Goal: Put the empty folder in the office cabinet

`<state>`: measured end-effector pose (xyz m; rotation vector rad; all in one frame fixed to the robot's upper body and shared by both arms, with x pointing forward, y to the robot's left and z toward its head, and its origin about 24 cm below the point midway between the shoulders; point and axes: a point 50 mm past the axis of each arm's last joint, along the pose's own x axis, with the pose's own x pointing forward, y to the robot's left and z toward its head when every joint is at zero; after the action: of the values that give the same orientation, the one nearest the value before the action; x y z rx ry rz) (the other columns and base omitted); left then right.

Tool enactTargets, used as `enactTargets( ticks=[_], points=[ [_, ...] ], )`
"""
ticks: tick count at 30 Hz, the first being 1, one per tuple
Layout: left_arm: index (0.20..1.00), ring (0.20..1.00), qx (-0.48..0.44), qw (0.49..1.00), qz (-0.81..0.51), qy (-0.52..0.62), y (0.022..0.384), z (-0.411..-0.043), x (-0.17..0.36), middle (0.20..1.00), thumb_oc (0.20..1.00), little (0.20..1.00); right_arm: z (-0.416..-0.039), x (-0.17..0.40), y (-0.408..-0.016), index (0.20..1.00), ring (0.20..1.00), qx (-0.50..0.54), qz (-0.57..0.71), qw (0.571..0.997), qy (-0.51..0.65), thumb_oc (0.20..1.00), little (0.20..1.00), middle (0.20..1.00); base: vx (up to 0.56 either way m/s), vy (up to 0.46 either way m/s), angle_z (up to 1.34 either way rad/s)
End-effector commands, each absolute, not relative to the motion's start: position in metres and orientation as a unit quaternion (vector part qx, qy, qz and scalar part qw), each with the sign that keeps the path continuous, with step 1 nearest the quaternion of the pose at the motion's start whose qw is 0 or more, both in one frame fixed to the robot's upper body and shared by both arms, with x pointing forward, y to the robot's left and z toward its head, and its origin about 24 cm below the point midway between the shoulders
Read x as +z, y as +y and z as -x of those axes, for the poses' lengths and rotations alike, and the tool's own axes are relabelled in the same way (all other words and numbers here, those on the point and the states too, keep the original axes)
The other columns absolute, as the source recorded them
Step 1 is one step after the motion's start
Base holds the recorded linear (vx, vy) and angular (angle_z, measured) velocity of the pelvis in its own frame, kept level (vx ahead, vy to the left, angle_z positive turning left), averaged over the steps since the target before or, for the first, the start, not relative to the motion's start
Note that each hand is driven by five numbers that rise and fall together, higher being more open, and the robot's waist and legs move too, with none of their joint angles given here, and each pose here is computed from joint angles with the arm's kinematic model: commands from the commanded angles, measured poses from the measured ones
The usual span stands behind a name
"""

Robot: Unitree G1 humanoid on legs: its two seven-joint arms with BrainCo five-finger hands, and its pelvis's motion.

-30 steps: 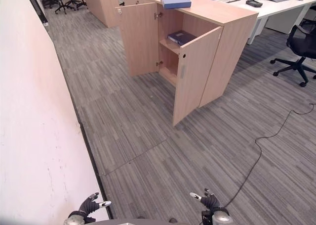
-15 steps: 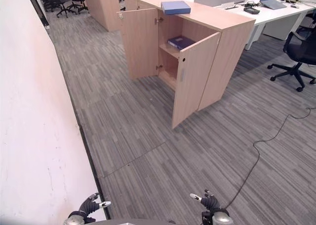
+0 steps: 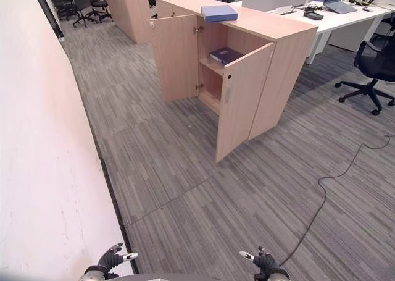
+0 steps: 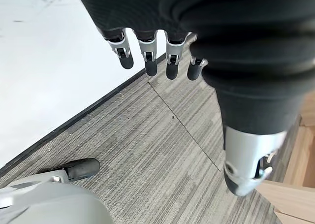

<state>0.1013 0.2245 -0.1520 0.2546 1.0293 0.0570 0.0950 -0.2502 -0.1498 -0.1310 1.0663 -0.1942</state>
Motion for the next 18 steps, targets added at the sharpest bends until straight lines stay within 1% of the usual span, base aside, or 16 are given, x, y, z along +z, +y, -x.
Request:
enactTargets(
  ticks=[1, 14, 15, 16, 17, 18],
  points=[
    [1.000, 1.000, 0.032, 0.880, -0.128, 0.457, 0.230, -0.128, -0.144, 1.000, 1.000, 1.000, -0.114, -0.144, -0.252, 1.000, 1.000, -0.097, 0.056, 0.868, 0.483, 1.000, 1.000, 1.000, 0.00, -0.052, 0.00],
    [1.000, 1.000, 0.042, 0.882, -0.112, 0.456, 0.231, -0.130, -0.143, 1.000, 1.000, 1.000, -0.111, -0.145, -0.258, 1.000, 1.000, -0.101, 0.061, 0.862, 0.492, 1.000, 1.000, 1.000, 0.00, -0.061, -0.01],
    [1.000, 1.000, 0.048, 0.888, -0.110, 0.444, 0.231, -0.138, -0.140, 1.000, 1.000, 1.000, -0.119, -0.141, -0.261, 1.000, 1.000, -0.104, 0.064, 0.868, 0.481, 1.000, 1.000, 1.000, -0.09, -0.055, 0.02],
    [1.000, 1.000, 0.048, 0.888, -0.110, 0.444, 0.231, -0.139, -0.140, 1.000, 1.000, 1.000, -0.119, -0.141, -0.261, 1.000, 1.000, -0.104, 0.064, 0.868, 0.481, 1.000, 1.000, 1.000, -0.16, -0.107, 0.12],
    [1.000, 1.000, 0.050, 0.897, -0.107, 0.425, 0.232, -0.150, -0.134, 1.000, 1.000, 1.000, -0.126, -0.136, -0.266, 1.000, 1.000, -0.111, 0.066, 0.875, 0.467, 1.000, 1.000, 1.000, -0.06, -0.060, 0.27],
    [1.000, 1.000, 0.052, 0.898, -0.105, 0.423, 0.232, -0.150, -0.134, 1.000, 1.000, 1.000, -0.126, -0.136, -0.267, 1.000, 1.000, -0.113, 0.067, 0.874, 0.468, 1.000, 1.000, 1.000, -0.06, -0.060, 0.40]
  ],
)
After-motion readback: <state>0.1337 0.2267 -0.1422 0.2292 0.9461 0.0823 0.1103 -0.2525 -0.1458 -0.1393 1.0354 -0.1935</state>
